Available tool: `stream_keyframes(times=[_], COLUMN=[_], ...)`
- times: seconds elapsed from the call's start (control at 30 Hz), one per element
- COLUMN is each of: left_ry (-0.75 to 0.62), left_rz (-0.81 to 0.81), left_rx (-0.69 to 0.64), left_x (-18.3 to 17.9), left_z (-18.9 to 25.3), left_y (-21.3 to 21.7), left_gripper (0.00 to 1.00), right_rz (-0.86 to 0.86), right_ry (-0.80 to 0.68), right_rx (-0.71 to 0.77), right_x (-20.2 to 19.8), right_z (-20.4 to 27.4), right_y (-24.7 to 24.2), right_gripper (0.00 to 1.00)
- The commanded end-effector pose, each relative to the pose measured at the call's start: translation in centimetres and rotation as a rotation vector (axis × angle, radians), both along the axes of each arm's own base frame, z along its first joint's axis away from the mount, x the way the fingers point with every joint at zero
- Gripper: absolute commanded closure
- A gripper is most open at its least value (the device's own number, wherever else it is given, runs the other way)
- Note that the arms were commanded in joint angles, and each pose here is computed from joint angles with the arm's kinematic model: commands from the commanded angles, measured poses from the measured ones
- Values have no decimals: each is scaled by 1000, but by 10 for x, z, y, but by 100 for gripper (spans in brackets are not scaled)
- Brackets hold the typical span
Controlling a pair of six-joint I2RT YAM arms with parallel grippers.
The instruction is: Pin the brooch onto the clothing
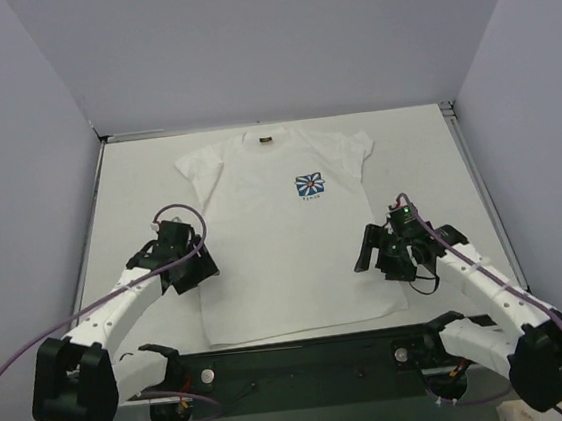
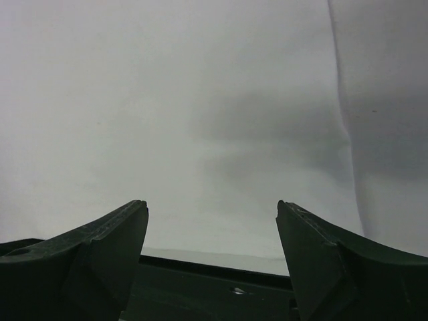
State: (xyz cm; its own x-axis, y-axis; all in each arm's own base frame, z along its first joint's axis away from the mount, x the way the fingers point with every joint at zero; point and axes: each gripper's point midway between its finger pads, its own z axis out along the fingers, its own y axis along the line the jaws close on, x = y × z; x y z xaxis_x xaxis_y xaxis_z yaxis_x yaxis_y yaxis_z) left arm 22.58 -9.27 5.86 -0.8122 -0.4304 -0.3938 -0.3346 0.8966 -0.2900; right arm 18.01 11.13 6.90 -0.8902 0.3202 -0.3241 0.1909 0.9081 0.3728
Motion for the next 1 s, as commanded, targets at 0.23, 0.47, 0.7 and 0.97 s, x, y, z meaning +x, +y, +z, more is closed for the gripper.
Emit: stream_keyframes(times=[0.23,0.47,0.7,0.97], left_ry=[-31,24,54,-213], left_rz=[-69,-71,-69,-56], left_rx=[17,54,40,49], left_x=[50,48,51,105], left_z=[-21,-38,-38,56], left_y=[-13,-1,5,2], left_gripper=[38,38,32,22], right_rz=[47,29,44,72], right_ry=[142,201,234,-98], right_rx=[-111,-112,-103,-115], right_x=[-10,-32,-45,53], right_z=[-49,-62,-68,18], right_y=[9,6,7,24], right_gripper=[22,23,22,18])
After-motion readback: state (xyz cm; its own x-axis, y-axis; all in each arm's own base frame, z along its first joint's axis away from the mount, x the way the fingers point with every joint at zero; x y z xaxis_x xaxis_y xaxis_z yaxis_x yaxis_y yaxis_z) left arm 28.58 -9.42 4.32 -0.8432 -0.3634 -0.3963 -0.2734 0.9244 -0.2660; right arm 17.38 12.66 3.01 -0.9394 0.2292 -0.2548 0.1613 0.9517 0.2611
